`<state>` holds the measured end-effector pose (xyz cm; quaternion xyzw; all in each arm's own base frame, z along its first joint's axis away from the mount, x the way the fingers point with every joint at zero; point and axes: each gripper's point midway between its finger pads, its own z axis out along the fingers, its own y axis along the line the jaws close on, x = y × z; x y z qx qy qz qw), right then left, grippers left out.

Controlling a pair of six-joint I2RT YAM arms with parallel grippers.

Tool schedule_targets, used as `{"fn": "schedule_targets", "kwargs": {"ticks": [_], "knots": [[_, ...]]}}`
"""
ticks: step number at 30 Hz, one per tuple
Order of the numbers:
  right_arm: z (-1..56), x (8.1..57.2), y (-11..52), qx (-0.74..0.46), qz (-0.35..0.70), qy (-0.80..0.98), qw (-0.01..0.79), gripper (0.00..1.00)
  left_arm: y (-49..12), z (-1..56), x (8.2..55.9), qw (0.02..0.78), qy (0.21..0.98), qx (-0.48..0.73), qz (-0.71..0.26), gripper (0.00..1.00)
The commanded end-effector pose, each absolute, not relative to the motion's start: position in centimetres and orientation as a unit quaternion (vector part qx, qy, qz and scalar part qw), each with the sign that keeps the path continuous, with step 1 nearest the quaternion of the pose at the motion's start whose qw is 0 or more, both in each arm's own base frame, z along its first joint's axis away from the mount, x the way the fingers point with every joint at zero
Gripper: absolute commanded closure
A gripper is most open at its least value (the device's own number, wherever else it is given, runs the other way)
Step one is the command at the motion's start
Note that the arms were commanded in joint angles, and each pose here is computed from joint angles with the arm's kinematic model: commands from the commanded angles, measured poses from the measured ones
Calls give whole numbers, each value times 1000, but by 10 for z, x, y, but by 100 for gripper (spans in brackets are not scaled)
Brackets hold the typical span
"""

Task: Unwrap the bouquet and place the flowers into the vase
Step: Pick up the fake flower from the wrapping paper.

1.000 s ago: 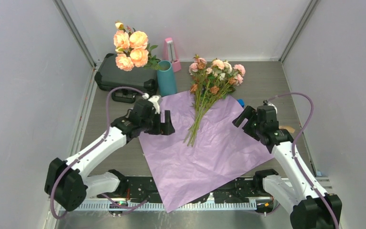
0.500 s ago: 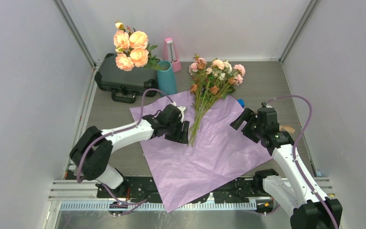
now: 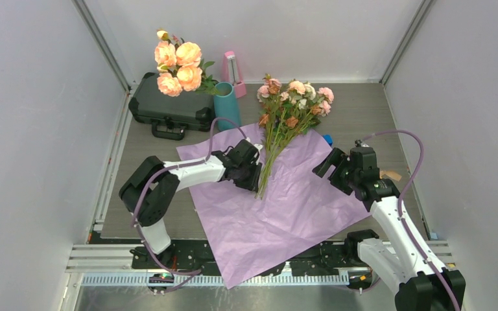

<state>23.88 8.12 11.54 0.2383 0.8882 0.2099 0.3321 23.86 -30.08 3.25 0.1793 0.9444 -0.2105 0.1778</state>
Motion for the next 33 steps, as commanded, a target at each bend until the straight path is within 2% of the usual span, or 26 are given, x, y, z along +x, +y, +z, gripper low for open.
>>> {"fn": "schedule_targets", "kwargs": {"ticks": [1,3,7,9,14,19,33], "knots": [[118,240,83,233,217,886,338,12,-317,39,250,201,935,196,-217,71],[117,240,82,234,215,886,338,12,-319,38,251,202,935,201,-213,73],[116,240,82,232,215,887,337,12,-318,37,251,203,936,200,-209,94],[116,239,82,231,215,887,337,12,-318,42,251,207,935,196,-212,100],[119,239,84,231,221,885,339,12,-316,71,253,246,922,188,-231,100],[123,239,85,231,227,883,341,12,-328,110,245,280,894,170,-307,100],[133,242,88,234,238,876,349,12,-336,175,236,323,845,109,-412,100]]}}
